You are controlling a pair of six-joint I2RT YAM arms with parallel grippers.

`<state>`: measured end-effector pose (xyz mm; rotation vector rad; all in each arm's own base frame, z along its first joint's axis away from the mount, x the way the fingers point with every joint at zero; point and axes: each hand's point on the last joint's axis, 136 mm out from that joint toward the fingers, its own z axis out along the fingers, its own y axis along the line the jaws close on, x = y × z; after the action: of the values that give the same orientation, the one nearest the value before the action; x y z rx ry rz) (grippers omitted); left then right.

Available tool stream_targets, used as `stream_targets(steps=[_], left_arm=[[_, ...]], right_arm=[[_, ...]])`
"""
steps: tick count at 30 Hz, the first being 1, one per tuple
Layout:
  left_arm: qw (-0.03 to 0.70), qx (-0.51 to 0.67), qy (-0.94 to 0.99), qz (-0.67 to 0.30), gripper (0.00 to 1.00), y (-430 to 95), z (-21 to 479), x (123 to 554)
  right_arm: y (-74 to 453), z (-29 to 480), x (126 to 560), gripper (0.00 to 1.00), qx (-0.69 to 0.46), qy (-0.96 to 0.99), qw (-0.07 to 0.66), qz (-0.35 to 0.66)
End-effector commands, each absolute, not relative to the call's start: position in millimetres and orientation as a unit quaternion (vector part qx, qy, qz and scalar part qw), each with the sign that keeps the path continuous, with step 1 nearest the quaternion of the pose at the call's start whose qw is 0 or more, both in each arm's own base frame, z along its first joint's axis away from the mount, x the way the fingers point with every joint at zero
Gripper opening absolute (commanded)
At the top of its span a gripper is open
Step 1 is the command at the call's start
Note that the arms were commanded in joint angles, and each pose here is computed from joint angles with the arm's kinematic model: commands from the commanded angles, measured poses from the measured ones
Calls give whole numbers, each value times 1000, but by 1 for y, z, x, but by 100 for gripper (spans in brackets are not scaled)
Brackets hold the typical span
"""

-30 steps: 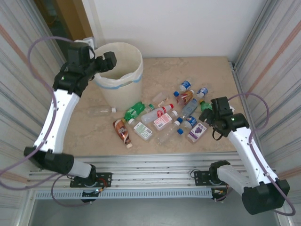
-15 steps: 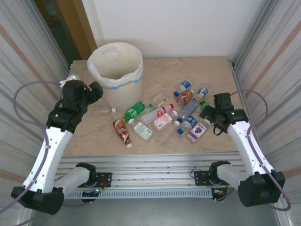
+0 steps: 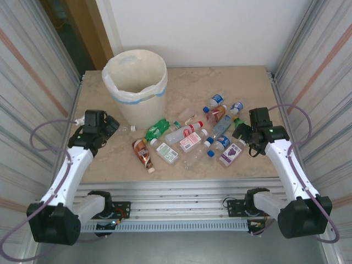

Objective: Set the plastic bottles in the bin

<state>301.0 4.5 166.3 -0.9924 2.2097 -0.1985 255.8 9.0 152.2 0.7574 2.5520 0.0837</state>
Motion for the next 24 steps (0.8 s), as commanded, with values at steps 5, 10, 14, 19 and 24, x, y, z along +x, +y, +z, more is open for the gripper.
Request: stream_targets(steps=[5, 10, 14, 19, 24], left_arm=[[335, -434, 828, -114, 93, 2, 135, 329], [320, -451, 826, -110, 92, 5, 118, 338], [316, -461, 821, -113, 92, 7, 110, 347], [296, -480, 819, -104, 92, 16, 96, 358], [283, -483, 823, -97, 92, 16, 88, 368]], right_arm=[[7, 154, 260, 98, 262, 937, 228, 23], [10, 150, 263, 98, 261, 939, 222, 31], [11, 147, 263, 98, 258, 940, 220, 33], [11, 144, 263, 98, 261, 939, 219, 35], [11, 140, 263, 98, 263, 939, 219, 37]])
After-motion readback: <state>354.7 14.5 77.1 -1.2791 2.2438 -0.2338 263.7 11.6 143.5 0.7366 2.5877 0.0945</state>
